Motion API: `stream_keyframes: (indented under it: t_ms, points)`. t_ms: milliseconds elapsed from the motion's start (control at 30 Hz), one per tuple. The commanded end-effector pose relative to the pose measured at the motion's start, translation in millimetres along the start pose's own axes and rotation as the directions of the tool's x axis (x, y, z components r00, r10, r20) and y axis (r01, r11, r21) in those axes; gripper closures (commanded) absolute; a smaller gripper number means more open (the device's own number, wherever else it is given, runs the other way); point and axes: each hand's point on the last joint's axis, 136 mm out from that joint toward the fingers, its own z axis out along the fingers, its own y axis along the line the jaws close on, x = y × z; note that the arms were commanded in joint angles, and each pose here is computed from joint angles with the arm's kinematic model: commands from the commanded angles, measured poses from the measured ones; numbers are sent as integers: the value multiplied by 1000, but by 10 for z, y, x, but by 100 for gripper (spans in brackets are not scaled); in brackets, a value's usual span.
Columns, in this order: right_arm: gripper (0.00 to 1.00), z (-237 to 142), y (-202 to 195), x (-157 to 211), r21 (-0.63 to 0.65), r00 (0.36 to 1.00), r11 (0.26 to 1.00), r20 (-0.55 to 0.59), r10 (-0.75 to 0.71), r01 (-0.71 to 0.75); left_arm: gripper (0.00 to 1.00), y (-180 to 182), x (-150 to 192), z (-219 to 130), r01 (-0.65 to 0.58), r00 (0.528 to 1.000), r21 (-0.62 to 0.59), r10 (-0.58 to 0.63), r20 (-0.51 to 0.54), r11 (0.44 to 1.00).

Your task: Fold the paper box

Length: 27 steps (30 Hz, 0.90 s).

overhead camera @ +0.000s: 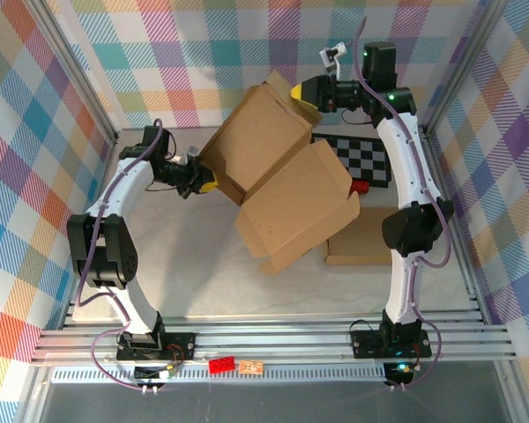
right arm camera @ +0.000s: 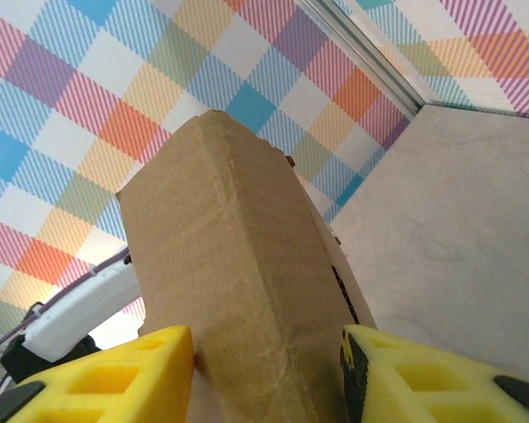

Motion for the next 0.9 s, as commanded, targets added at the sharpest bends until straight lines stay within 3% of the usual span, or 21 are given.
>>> stream_keyframes:
  t_ms: [0,333,567,867]
  points:
    - [52,-10,156,103,61,996,994,-18,-89,90,100,-149,20,-36,-36,999,14,36,-3,999]
    - [53,105,5,280,331,963,904,-94,-253,270,100,-163,67,-44,-45,999,1,45,-6,999]
    - [49,147,-169,355,522,915,753,-191,-355,401,100,-167,90,-70,-54,999,-6,54,-5,999]
    - [47,167,-365,383,658,856,556,-315,-410,508,100,-178,113,-80,-70,998,-24,69,-14,997]
